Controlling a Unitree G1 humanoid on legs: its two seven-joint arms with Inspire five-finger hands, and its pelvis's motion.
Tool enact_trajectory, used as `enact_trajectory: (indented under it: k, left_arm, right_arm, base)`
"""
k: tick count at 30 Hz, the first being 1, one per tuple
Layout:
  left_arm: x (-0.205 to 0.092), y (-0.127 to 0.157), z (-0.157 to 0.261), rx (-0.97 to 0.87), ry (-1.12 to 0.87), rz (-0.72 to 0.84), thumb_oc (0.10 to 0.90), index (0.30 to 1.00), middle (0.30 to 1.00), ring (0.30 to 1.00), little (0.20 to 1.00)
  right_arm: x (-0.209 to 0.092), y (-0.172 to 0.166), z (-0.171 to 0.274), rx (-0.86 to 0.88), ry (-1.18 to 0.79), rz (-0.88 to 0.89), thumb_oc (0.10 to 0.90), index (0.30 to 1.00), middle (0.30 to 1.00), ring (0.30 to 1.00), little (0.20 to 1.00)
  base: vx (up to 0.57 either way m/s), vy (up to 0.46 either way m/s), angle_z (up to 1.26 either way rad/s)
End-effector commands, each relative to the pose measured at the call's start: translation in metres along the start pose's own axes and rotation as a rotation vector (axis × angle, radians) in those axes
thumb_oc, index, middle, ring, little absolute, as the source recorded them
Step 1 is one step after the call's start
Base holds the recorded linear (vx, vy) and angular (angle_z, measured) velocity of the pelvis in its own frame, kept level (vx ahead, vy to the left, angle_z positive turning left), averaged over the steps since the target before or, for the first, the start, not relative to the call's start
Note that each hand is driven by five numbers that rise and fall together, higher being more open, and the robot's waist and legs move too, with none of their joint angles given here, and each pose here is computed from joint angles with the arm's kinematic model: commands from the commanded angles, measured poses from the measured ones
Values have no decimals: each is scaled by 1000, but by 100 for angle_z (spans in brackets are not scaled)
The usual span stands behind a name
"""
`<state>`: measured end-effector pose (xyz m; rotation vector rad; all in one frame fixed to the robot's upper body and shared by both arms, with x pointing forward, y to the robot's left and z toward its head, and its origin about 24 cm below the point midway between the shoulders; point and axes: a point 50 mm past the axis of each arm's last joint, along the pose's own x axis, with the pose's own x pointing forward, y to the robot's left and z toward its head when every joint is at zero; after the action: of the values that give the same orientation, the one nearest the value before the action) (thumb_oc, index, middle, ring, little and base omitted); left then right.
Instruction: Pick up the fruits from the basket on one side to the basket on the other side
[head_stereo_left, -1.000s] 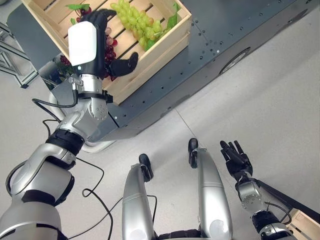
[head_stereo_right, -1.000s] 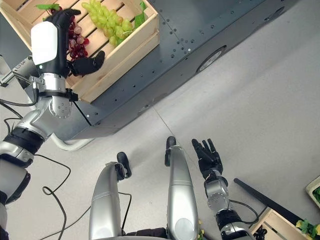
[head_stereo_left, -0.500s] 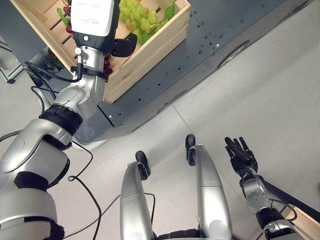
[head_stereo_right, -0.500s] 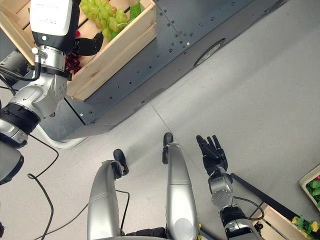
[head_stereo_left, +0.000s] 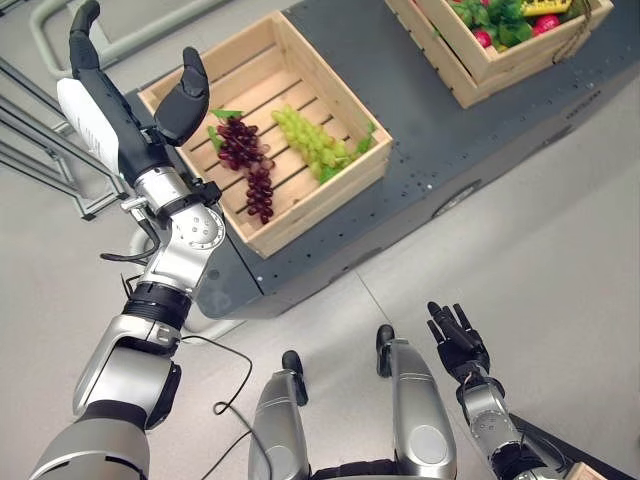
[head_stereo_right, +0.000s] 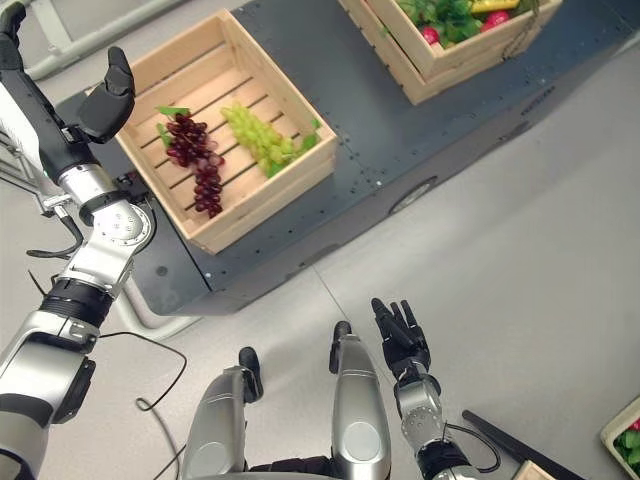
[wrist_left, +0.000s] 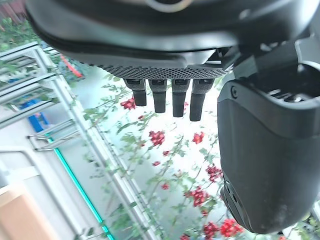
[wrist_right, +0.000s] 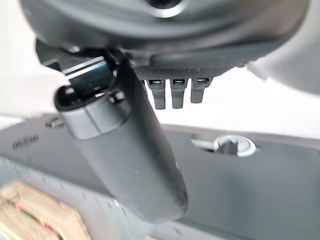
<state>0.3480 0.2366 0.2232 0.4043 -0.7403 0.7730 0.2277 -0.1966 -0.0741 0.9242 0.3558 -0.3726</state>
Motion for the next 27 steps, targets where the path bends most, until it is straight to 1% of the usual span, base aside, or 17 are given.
enact_trajectory:
  k: [1,3,4,5,6,8,10,11,15,17,20,22,25,27]
  left_arm:
    - [4,8,13,39,-143,-117,800,900,900,900,900]
    - [-9,4,2,74,-128,-212,800,900,900,900,900]
    - [-11,3,1,74,-119,-233,800,900,900,900,900]
    - [-13,4,-1,57,-94,-255,800,900,900,900,900]
    - [-15,7,-5,-5,-51,-275,800,900,900,900,900]
    - [-20,6,-8,-47,-39,-298,800,900,900,900,900]
    - [-42,4,-17,-101,-6,-351,800,900,900,900,900]
    - [-58,6,-23,-129,29,-374,800,900,900,900,900]
    - [-86,4,-22,-171,34,-411,800,900,900,900,900]
    - [-98,0,-19,-170,-9,-427,800,900,900,900,900]
    - [-106,-3,-12,-137,-65,-429,800,900,900,900,900]
    - [-107,-2,-9,-135,-85,-425,800,900,900,900,900]
    - [-106,-5,-5,-180,-99,-441,800,900,900,900,900]
    - [-102,-12,-4,-182,-100,-486,800,900,900,900,900]
  right_arm:
    - [-16,-20,-2,-5,-50,-49,800,900,900,900,900]
    - [-24,-35,-11,18,-31,-114,800,900,900,900,900]
    - [-26,-38,-14,30,-26,-133,800,900,900,900,900]
    - [-28,-41,-17,42,-17,-154,800,900,900,900,900]
    - [-27,-41,-20,60,-10,-158,800,900,900,900,900]
    - [-26,-38,-20,77,-15,-141,800,900,900,900,900]
    - [-25,-37,-21,69,-27,-149,800,900,900,900,900]
    - [-23,-29,-20,82,-24,-125,800,900,900,900,900]
    - [-20,-27,-12,43,-50,-66,800,900,900,900,900]
    - [-17,-27,-6,25,-64,-57,800,900,900,900,900]
    - [-13,-22,-3,-9,-49,-31,800,900,900,900,900]
    - [-14,-20,-2,-43,-46,-12,800,900,900,900,900]
    - [-16,-22,4,-10,-85,-27,800,900,900,900,900]
    - [-14,-26,9,-8,-120,-66,800,900,900,900,900]
  base:
    - [165,-11,17]
    - [249,-139,42]
    - [293,-189,57]
    - [271,-259,39]
    - [217,-227,18]
    - [106,-263,-1]
    - [127,-371,64]
    - [122,-314,82]
    - [162,-222,22]
    - [167,-134,49]
    - [121,-90,24]
    - [22,-42,14]
    - [19,104,37]
    - [34,140,55]
